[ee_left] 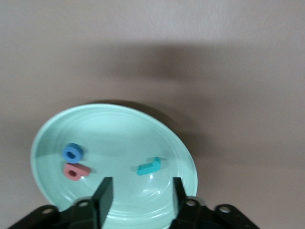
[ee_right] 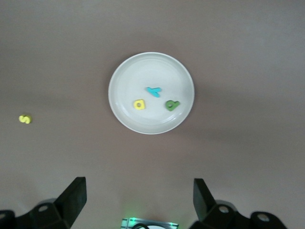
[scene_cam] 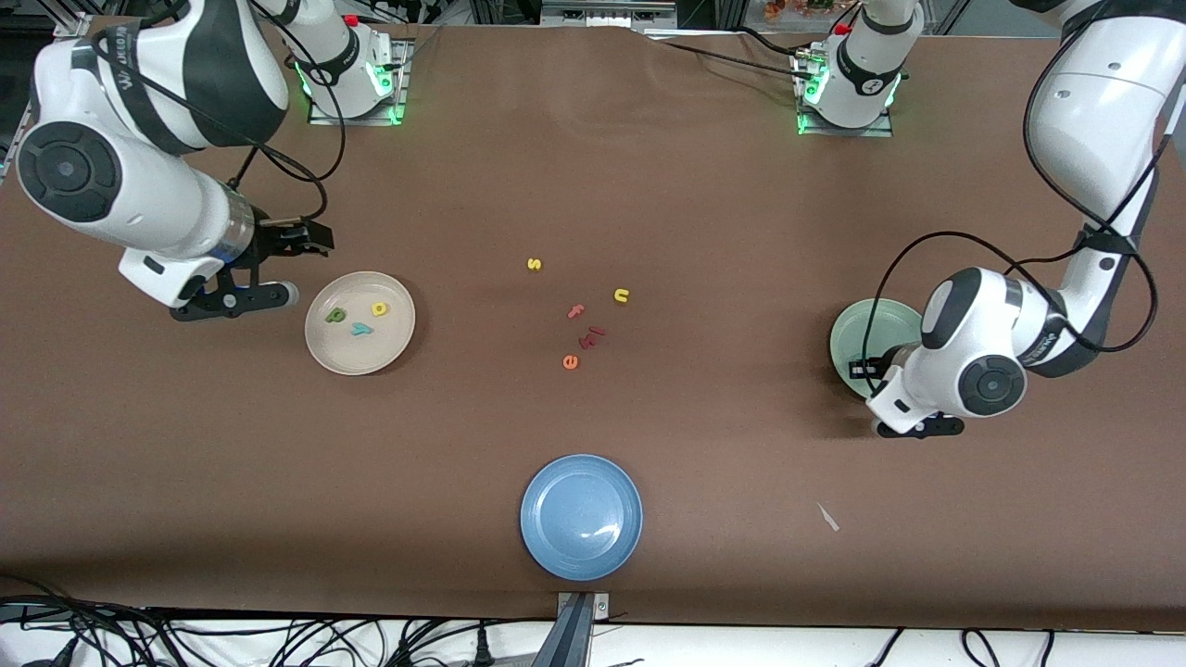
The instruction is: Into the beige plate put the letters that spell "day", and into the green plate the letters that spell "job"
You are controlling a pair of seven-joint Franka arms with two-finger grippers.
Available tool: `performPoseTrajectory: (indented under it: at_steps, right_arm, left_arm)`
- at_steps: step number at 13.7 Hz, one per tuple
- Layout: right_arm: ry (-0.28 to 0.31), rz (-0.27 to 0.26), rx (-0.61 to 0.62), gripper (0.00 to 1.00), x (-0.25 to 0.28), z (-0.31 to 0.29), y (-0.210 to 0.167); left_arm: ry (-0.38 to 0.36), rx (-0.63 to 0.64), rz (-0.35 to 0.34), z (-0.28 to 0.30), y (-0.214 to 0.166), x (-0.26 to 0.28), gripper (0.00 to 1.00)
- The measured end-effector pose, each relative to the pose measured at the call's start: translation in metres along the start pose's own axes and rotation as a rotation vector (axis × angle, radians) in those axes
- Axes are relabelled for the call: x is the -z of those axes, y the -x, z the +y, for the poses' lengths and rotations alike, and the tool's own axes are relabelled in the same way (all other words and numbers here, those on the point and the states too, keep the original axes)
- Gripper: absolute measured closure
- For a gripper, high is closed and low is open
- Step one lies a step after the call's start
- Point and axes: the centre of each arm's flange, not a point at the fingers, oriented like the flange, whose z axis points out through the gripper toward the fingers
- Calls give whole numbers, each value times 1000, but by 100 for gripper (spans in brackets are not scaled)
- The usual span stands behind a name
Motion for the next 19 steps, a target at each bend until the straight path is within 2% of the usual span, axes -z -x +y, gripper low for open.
performPoseTrajectory:
  at_steps: [1, 3, 4, 5, 8, 11, 12, 15, 19]
  right_arm:
    - [5, 28, -4, 1, 0, 9, -2]
    - [-2, 118, -4, 1, 4, 28, -7]
    - [-7, 151, -10, 0, 9, 37, -3]
    - [-11, 171, -19, 0, 19, 45, 4]
    - [-31, 234, -47, 0, 53, 60, 31]
    - [-39, 262, -69, 0, 71, 72, 47]
    - [-41, 260, -77, 0, 74, 76, 52]
    - [-44, 206, -81, 0, 78, 78, 70]
    - [-45, 200, -90, 0, 76, 82, 72]
  left_arm:
    - [-4, -8, 28, -5, 1, 17, 27]
    - [-20, -22, 103, -17, 8, 63, 7]
    - [-31, -24, 144, -23, 14, 91, 0]
    - [-46, -25, 169, -31, 22, 118, 0]
    - [-81, -18, 181, -56, 43, 186, 0]
    - [-81, -42, 214, -69, 50, 223, 0]
    - [-81, -47, 228, -71, 52, 232, 0]
    - [-85, -64, 255, -65, 59, 249, 1]
    - [42, -15, 316, -61, 81, 298, 2]
